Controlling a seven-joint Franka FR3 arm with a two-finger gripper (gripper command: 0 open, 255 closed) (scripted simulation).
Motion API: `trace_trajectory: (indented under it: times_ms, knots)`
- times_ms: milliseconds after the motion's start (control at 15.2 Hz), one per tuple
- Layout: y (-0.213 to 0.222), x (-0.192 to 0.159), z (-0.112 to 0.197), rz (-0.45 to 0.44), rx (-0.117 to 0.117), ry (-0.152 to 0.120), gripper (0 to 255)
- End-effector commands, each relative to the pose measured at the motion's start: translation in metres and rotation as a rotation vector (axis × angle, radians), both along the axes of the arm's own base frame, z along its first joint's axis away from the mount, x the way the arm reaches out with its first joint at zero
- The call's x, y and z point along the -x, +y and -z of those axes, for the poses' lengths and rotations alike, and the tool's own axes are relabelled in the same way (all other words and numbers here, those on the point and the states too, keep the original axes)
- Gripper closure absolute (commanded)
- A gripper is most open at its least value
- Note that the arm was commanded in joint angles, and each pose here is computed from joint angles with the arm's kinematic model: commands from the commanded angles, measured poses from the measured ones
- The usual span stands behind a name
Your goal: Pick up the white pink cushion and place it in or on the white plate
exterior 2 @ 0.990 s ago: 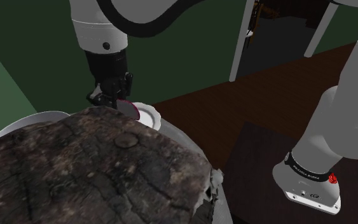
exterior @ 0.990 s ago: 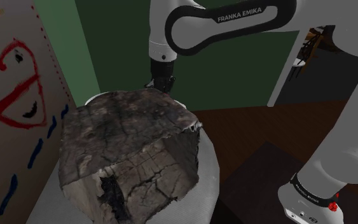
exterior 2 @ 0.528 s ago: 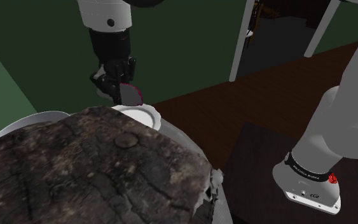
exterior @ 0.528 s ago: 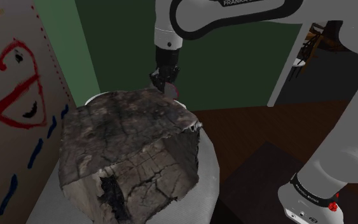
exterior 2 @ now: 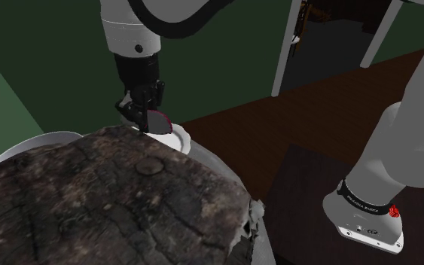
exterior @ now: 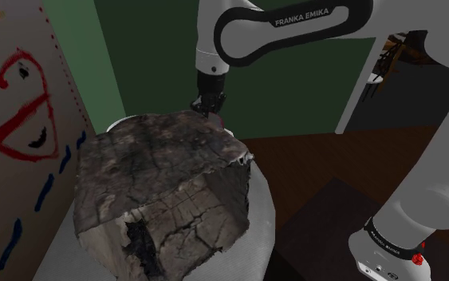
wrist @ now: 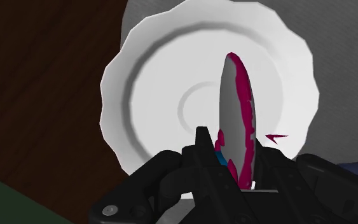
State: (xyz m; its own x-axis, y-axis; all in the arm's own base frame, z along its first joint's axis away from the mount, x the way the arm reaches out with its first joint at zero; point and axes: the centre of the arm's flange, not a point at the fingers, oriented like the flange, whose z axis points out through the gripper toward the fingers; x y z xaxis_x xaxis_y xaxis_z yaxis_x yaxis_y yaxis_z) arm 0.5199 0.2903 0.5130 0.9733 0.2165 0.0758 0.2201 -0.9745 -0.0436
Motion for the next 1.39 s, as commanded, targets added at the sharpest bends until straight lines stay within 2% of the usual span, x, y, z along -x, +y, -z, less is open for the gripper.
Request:
trace_trajectory:
  times_ms: [0, 396, 858, 924, 1254, 1320]
  knots:
    - [-0.001, 0.001, 0.012, 0.0, 0.0, 0.0, 255]
    - [-0.001, 0.001, 0.043, 0.0, 0.0, 0.0, 255]
    - [-0.001, 0.001, 0.043, 0.0, 0.0, 0.0, 255]
    - [-0.001, 0.001, 0.043, 0.0, 0.0, 0.0, 0]
    - [-0.001, 0.001, 0.043, 0.0, 0.0, 0.0, 0]
    - [-0.001, 0.002, 0.03, 0.0, 0.0, 0.0, 0]
